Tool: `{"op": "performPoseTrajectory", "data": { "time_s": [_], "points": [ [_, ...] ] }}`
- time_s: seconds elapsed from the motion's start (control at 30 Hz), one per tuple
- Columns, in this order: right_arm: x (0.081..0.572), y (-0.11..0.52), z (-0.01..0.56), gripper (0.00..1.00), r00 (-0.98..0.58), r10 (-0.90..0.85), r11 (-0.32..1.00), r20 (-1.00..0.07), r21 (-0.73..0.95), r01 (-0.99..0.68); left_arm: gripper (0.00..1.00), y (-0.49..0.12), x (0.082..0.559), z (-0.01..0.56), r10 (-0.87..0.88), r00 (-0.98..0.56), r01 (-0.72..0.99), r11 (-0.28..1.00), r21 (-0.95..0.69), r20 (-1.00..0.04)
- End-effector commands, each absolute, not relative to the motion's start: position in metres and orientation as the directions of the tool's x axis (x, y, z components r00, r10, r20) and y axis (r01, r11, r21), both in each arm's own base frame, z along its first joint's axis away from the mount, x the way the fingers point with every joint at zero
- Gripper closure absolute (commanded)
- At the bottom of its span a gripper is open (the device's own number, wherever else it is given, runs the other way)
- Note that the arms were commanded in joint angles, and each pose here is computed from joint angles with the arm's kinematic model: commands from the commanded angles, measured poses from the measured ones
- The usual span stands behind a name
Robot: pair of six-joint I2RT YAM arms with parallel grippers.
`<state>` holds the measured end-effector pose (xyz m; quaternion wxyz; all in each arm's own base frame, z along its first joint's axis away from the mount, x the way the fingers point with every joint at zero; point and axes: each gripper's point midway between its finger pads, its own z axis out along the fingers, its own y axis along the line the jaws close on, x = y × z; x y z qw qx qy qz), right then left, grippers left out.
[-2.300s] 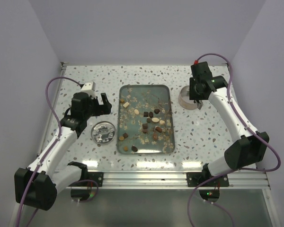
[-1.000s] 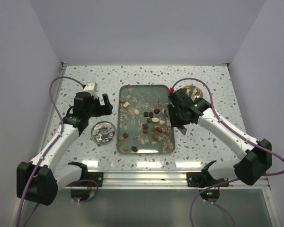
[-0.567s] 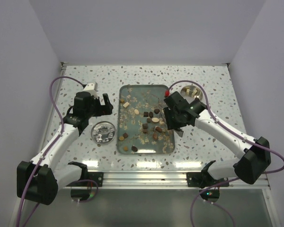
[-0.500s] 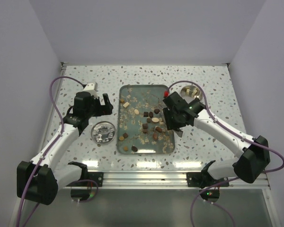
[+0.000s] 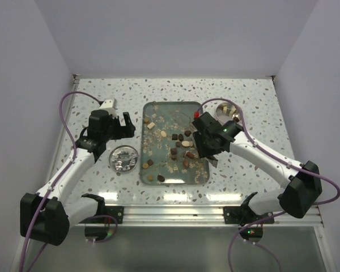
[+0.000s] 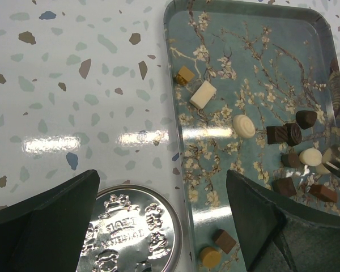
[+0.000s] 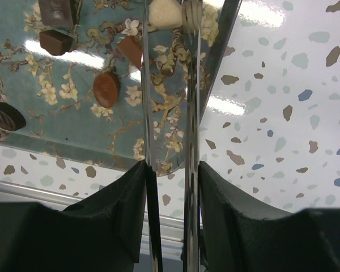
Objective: Pack the chocolate
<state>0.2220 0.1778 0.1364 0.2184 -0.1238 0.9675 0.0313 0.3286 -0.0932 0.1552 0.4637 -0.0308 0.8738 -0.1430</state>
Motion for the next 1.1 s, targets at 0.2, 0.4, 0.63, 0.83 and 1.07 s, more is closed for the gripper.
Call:
{"op": "performPoseTrajectory", "data": {
  "time_s": [0.2, 0.4, 0.63, 0.83, 1.07],
  "points": [
    [0.22, 0.168, 0.148, 0.57, -0.872, -0.164, 0.983, -0.462, -0.001, -0.184, 0.0, -0.094, 0.333, 0.159, -0.188, -0.544, 0.095, 0.954, -0.283, -0.818],
    [0.217, 0.175, 0.145, 0.57, -0.873, -0.179, 0.976, -0.454, 0.027, -0.214, 0.0, -0.095, 0.333, 0.159, -0.184, -0.544, 0.102, 0.954, -0.282, -0.819],
    [0.213, 0.179, 0.138, 0.56, -0.879, -0.209, 0.971, -0.429, 0.017, -0.239, 0.0, -0.095, 0.332, 0.159, -0.185, -0.546, 0.102, 0.954, -0.283, -0.817],
    [0.21, 0.181, 0.138, 0.57, -0.881, -0.224, 0.968, -0.417, 0.013, -0.252, 0.0, -0.096, 0.332, 0.158, -0.182, -0.546, 0.105, 0.953, -0.283, -0.818],
    [0.205, 0.176, 0.133, 0.61, -0.885, -0.249, 0.965, -0.394, -0.022, -0.261, 0.0, -0.096, 0.332, 0.155, -0.186, -0.551, 0.103, 0.952, -0.287, -0.814]
  ]
}}
